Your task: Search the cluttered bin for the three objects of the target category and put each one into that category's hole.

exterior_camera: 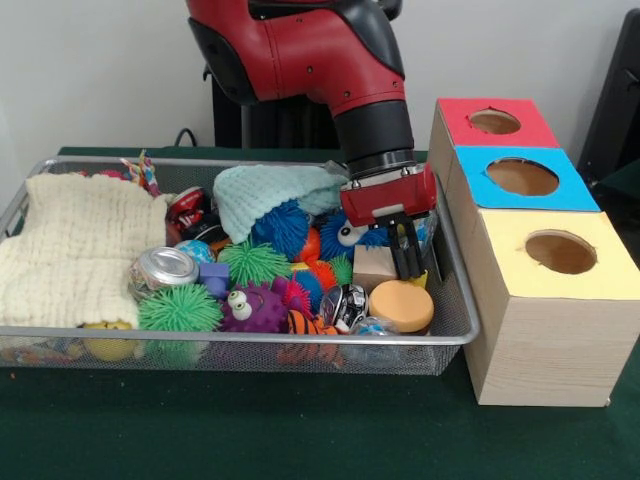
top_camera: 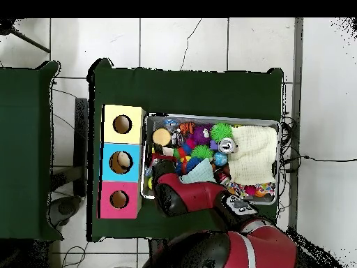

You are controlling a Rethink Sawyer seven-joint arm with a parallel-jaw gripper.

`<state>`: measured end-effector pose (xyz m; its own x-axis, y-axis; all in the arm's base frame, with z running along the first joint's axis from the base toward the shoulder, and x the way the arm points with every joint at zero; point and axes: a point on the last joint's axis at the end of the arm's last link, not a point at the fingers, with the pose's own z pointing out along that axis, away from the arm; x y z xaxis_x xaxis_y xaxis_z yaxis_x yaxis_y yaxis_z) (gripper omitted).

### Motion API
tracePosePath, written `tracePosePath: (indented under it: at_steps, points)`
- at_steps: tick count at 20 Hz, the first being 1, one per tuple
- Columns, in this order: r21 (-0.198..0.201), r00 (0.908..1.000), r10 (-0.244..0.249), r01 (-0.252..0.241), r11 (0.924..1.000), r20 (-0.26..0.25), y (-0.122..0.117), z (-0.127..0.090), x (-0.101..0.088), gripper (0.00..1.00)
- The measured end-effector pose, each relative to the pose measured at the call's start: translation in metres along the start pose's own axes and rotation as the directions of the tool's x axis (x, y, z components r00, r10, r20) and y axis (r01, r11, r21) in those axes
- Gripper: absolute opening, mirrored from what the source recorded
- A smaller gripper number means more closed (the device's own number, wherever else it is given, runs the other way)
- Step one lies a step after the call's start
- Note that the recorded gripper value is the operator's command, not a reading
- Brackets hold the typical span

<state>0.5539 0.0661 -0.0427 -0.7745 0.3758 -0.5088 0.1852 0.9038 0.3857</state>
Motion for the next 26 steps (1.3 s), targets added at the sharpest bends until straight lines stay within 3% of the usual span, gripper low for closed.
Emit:
tracePosePath:
  at_steps: [4,10,17,26]
  points:
    - [0.011,1.0000,-0.006,0.006,0.9999,-0.004,0.004,0.001,0.003,0.00]
    - [0.070,0.9996,-0.027,0.027,0.9972,-0.009,0.017,0.001,0.008,0.00]
    - [0.161,0.9979,-0.063,0.065,0.9848,-0.016,0.016,-0.003,0.017,0.00]
    - [0.208,0.9955,-0.095,0.094,0.9735,-0.008,0.004,-0.015,0.010,0.00]
